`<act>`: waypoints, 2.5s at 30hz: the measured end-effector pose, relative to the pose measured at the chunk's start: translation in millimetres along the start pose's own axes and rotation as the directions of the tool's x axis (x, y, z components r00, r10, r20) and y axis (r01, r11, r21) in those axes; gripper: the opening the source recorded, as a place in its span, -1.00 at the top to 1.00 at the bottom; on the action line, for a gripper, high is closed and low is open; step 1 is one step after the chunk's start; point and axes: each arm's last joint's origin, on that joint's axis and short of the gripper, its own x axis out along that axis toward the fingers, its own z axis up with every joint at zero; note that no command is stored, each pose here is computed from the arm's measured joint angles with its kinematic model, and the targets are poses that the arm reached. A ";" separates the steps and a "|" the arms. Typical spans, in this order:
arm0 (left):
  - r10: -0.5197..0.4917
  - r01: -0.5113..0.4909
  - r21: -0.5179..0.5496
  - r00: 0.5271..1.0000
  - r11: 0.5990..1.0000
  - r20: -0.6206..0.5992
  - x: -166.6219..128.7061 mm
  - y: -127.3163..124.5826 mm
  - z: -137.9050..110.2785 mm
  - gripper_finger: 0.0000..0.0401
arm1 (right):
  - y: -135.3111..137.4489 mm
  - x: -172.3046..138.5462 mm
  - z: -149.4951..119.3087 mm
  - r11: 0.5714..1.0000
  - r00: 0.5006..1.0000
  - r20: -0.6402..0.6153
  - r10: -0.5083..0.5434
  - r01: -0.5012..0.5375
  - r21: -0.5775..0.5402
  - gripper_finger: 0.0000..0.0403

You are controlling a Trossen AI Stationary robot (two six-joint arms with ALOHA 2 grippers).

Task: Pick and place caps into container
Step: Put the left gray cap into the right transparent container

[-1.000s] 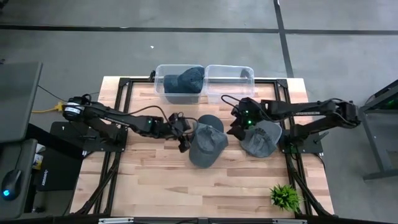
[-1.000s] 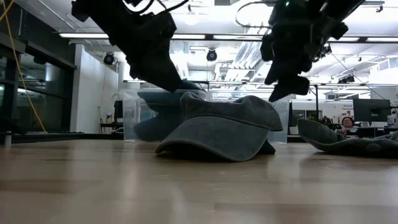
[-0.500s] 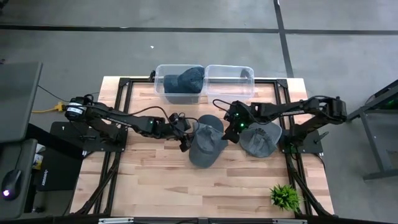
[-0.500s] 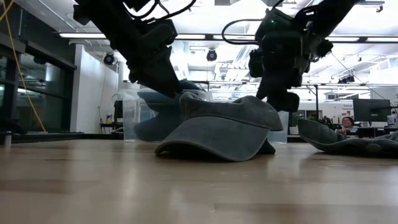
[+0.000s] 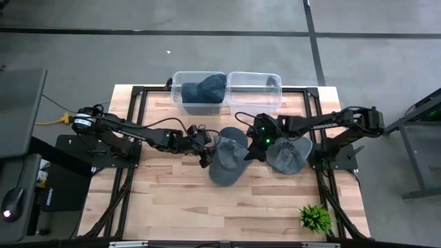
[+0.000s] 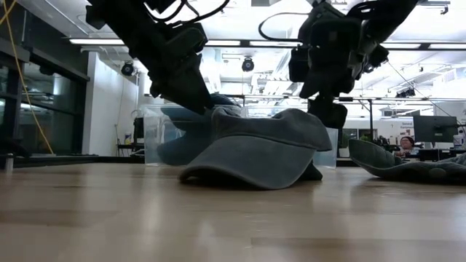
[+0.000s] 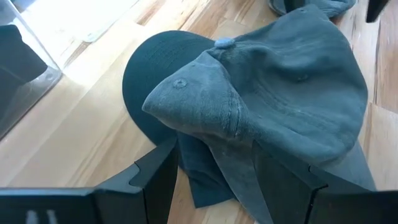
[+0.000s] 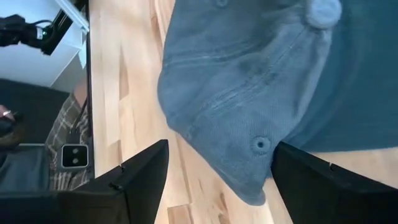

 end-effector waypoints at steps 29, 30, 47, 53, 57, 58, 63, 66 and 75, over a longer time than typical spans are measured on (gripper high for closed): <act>-0.013 0.013 0.002 1.000 1.000 0.023 -0.1 -1.2 2.4 0.00 | 7.8 4.1 -3.6 0.999 0.999 -0.025 0.040 -0.041 -0.033 0.96; -0.013 0.013 0.002 1.000 1.000 0.022 -0.1 -1.2 2.4 0.00 | 8.5 4.4 -3.8 0.998 0.999 -0.025 0.041 -0.042 -0.037 0.98; -0.012 0.011 0.008 1.000 1.000 0.023 0.1 -0.7 2.6 0.00 | 33.8 -16.6 -4.1 0.989 0.996 0.065 0.068 -0.058 -0.133 1.00; -0.016 0.016 0.004 0.999 1.000 0.033 0.0 -1.3 3.6 0.00 | 43.8 -39.7 -6.5 0.986 0.991 0.129 0.046 -0.025 -0.163 1.00; -0.024 0.024 -0.003 0.998 1.000 0.053 -1.0 -2.8 8.1 0.00 | 49.6 -53.7 -9.0 0.983 0.985 0.167 0.042 -0.010 -0.186 1.00; -0.027 0.027 -0.004 0.998 1.000 0.059 -1.6 -3.5 10.1 0.00 | 50.9 -56.9 -9.6 0.982 0.984 0.175 0.042 -0.009 -0.188 1.00; -0.037 0.036 0.009 0.995 0.999 0.092 -5.4 -7.1 21.4 0.00 | 57.3 -70.6 -11.6 0.976 0.974 0.216 0.063 -0.015 -0.217 1.00; -0.024 0.024 0.003 0.993 1.000 0.112 -7.3 -8.2 26.3 0.00 | 61.5 -77.7 -11.5 0.968 0.965 0.248 0.087 -0.023 -0.249 1.00; -0.023 0.023 -0.001 0.992 1.000 0.120 -7.9 -8.6 28.0 0.00 | 73.1 -94.8 -8.9 0.939 0.924 0.342 0.170 -0.045 -0.342 1.00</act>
